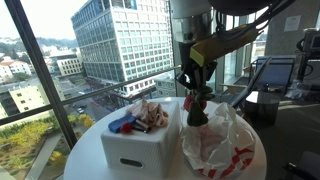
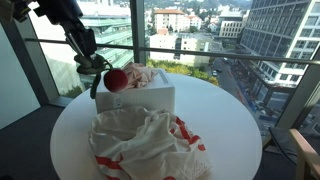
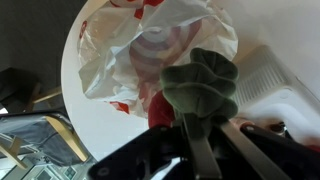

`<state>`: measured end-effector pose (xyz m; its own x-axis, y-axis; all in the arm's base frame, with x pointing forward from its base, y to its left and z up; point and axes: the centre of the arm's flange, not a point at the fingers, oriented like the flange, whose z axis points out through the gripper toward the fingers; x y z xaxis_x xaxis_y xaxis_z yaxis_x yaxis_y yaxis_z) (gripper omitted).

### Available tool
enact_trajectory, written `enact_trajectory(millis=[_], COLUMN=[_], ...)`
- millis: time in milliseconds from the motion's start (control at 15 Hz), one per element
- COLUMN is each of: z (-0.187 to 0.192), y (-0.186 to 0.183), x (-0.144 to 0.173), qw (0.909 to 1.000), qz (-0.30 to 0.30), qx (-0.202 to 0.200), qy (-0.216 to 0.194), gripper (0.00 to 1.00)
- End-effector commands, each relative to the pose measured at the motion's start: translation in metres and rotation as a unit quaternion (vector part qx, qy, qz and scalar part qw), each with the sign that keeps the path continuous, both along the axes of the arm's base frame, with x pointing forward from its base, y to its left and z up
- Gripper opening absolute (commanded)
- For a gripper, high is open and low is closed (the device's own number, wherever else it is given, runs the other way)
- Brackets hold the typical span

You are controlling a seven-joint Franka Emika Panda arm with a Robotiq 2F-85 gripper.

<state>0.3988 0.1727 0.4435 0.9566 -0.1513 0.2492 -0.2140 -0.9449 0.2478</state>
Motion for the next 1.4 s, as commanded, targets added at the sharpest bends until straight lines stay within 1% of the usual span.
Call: enact_trajectory(millis=[0, 133, 333, 467, 600, 667, 733, 800, 867, 933, 1000, 1067, 1133, 1200, 1267, 1333], z=[-0.038, -0.073, -0.119, -0.144, -0.165, -0.175, -0.180, -0.181, -0.179, -0.175, -0.165, -0.157, -0.144, -0.134, -0.121, -0.110], y=[-0.038, -0.056, -0.076, -0.082, -0.086, -0.089, -0.091, -0.092, -0.093, -0.094, -0.095, -0.096, -0.096, -0.093, -0.084, -0.074], x=[0.014, 0.026, 0.033, 0.039, 0.044, 0.044, 0.044, 0.042, 0.039, 0.036, 0.033, 0.032, 0.033, 0.037, 0.044, 0.052], qw=[0.9996, 0.9984, 0.9953, 0.9959, 0.9963, 0.9966, 0.9968, 0.9966, 0.9963, 0.9951, 0.9953, 0.9961, 0.9974, 0.9984, 0.9993, 0.9993], qz=[-0.024, -0.042, -0.059, -0.052, -0.042, -0.041, -0.041, -0.042, -0.039, -0.038, -0.037, -0.040, -0.040, -0.038, -0.031, -0.027], qx=[0.001, 0.011, 0.024, 0.025, 0.017, 0.011, 0.009, 0.007, 0.004, 0.004, -0.008, -0.015, -0.026, -0.028, -0.018, -0.008], qy=[0.017, 0.038, 0.073, 0.070, 0.074, 0.071, 0.067, 0.071, 0.077, 0.091, 0.089, 0.077, 0.054, 0.031, -0.004, -0.026], gripper=[0.08, 0.07, 0.07, 0.07, 0.08, 0.34, 0.35, 0.41, 0.48, 0.57, 0.64, 0.73, 0.79, 0.86, 0.95, 0.99])
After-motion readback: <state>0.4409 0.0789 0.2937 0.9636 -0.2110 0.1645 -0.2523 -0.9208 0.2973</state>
